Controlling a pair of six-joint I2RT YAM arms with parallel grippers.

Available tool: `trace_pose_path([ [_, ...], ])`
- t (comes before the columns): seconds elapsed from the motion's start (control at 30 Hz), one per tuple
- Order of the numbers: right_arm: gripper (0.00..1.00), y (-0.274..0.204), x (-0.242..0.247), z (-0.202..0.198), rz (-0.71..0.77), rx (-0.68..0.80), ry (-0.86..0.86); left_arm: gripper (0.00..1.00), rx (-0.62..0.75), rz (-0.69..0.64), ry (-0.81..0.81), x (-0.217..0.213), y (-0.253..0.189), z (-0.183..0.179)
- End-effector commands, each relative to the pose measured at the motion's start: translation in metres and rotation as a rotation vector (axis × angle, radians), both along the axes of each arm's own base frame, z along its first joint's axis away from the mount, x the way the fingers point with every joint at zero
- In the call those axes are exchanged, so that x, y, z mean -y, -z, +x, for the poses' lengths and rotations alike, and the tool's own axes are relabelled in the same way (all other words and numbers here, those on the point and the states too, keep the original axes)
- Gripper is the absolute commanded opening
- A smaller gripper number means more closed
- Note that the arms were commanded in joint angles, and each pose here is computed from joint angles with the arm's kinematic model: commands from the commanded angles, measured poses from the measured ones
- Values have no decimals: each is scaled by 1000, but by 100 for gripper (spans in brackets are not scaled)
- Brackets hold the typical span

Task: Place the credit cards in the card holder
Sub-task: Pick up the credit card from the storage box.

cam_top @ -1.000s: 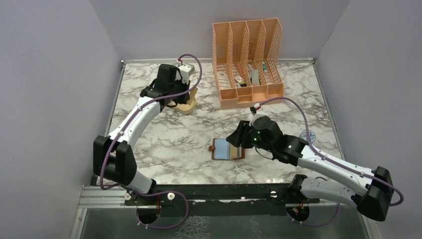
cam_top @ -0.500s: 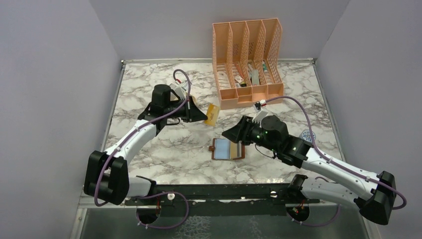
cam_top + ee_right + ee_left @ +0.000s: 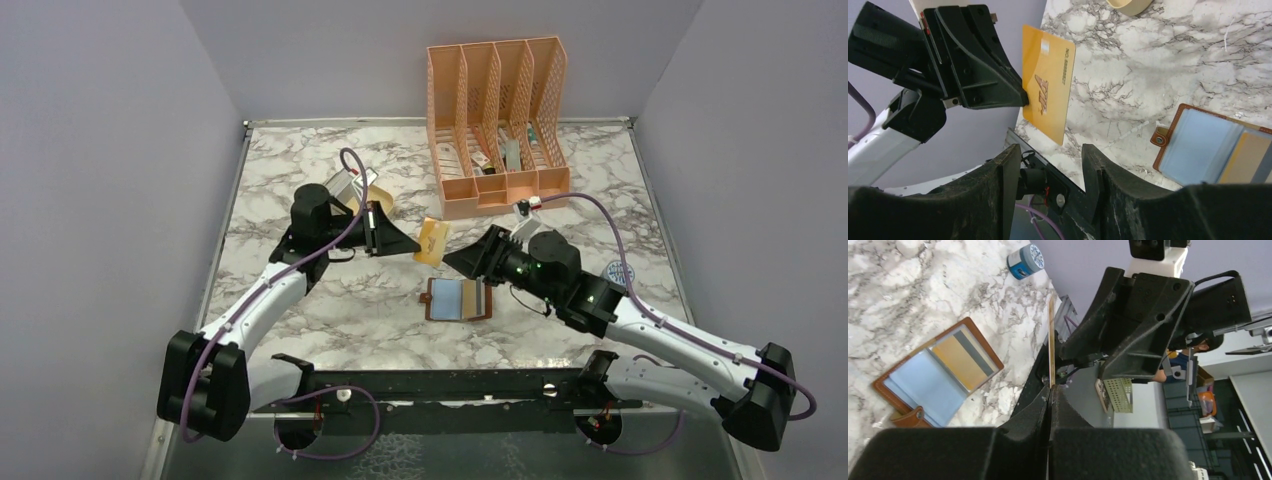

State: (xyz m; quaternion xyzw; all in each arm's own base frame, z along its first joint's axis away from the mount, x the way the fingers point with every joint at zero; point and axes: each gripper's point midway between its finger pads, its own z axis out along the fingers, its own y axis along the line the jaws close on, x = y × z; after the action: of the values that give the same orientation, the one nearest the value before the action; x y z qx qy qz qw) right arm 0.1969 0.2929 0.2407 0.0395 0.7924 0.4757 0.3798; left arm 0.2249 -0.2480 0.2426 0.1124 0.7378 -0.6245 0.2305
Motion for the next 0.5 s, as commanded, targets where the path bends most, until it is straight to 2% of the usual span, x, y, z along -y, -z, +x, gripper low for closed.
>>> trace_pose_path([
  [0.0,48,-6,-3,9,52,10,41,0,-25,-45,59,-1,-9,-21],
  [0.23,47,-4,-15,10,83,-12,19,0,-31,-65,82,1,-12,-34],
  [0.47,34,2,-19,10,91,-31,8,0,-59,-68,92,4,-2,-39],
])
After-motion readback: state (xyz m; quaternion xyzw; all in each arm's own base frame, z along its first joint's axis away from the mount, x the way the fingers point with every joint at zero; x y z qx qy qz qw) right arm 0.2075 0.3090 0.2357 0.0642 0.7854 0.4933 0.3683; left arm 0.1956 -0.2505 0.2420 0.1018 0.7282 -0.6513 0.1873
